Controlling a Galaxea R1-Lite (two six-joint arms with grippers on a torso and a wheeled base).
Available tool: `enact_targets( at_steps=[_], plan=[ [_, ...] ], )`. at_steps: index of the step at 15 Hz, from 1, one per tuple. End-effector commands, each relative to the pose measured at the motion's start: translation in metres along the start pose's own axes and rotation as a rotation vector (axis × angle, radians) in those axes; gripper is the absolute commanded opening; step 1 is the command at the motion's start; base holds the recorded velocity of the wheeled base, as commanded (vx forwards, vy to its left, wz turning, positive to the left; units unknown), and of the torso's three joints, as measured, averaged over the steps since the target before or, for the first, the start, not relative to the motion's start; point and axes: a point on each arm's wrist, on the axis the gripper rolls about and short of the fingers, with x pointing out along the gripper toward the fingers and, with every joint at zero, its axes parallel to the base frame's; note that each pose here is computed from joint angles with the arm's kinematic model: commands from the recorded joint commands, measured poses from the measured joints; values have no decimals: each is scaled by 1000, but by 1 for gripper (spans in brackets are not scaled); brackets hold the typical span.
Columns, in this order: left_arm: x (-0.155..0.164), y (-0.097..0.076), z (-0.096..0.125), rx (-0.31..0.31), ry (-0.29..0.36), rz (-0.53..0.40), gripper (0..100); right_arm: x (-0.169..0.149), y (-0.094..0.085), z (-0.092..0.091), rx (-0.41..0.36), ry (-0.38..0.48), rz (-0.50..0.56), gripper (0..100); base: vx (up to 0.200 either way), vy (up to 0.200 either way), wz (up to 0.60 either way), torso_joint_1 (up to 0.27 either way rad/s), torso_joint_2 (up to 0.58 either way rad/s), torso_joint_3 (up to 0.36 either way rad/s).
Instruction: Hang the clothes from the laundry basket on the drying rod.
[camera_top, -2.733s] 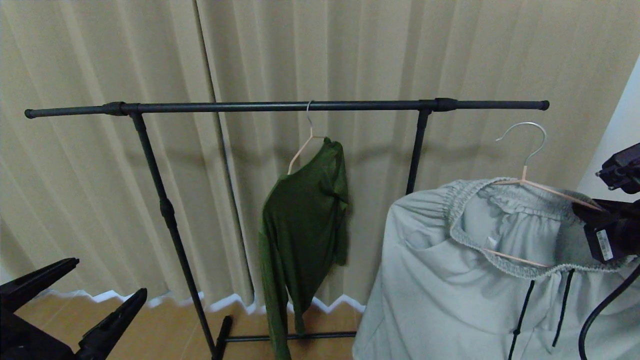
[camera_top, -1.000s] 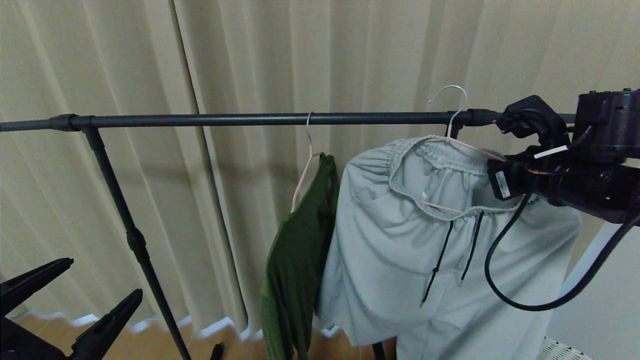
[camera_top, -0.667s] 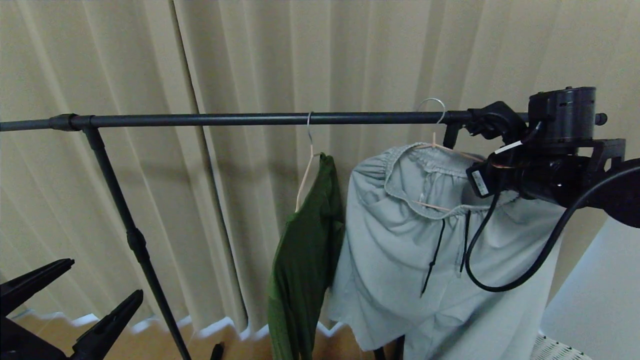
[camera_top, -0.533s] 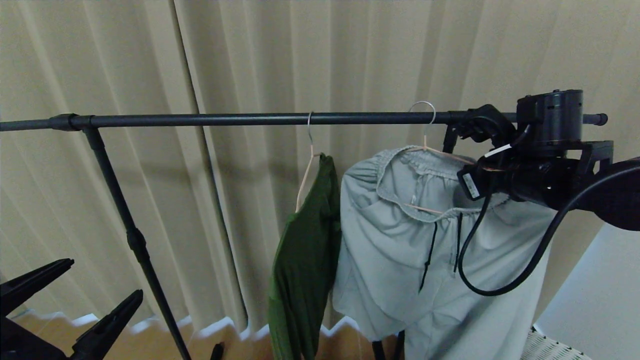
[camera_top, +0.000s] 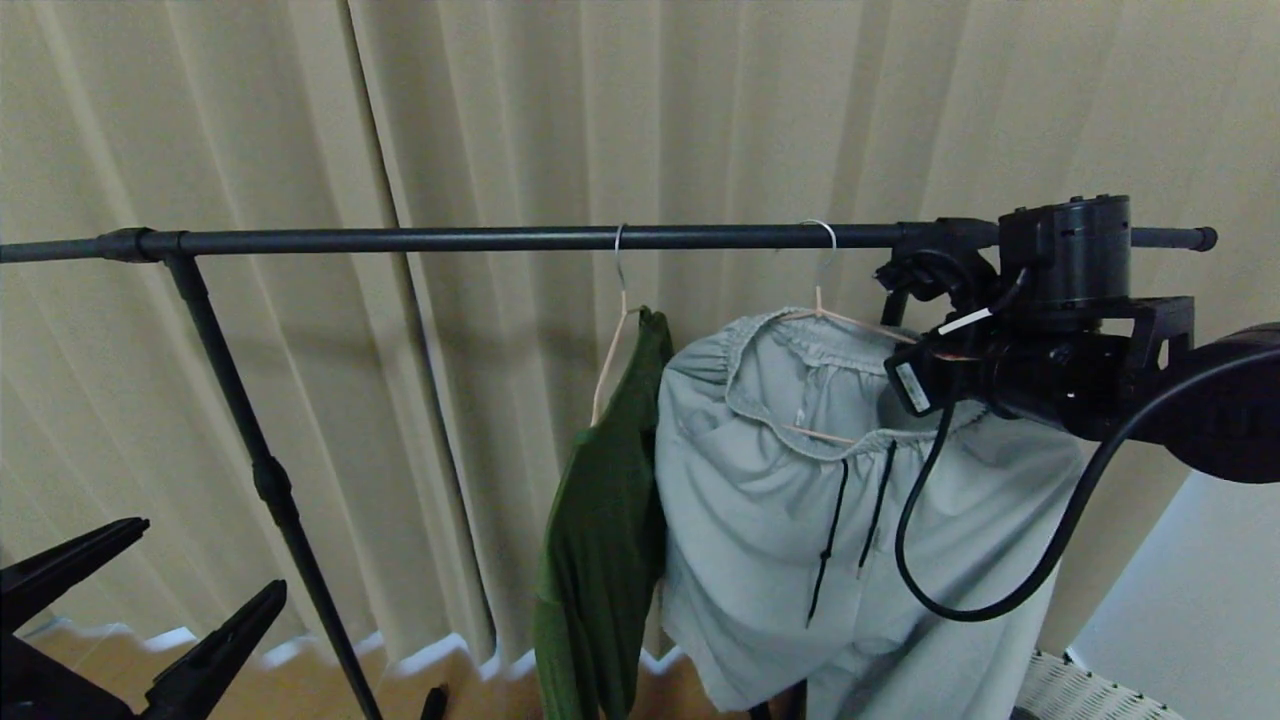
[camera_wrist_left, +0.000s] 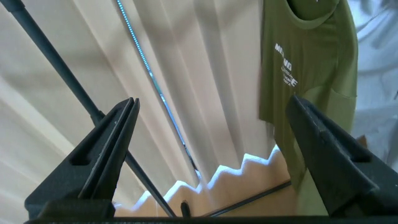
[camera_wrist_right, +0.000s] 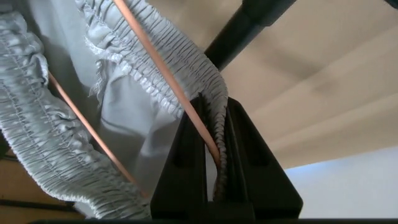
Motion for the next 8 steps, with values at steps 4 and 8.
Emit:
enact_targets(
  at_steps=[4,8],
  plan=[
    [-1,-1,-3,3,10,0,100,-11,10,-10,119,-58,66,100,0,0,0,0,0,0],
    [-6,0,-3,8,-14,12,100,-15,18,-33,175,-207,213,100,0,0,0,0,0,0]
  ],
)
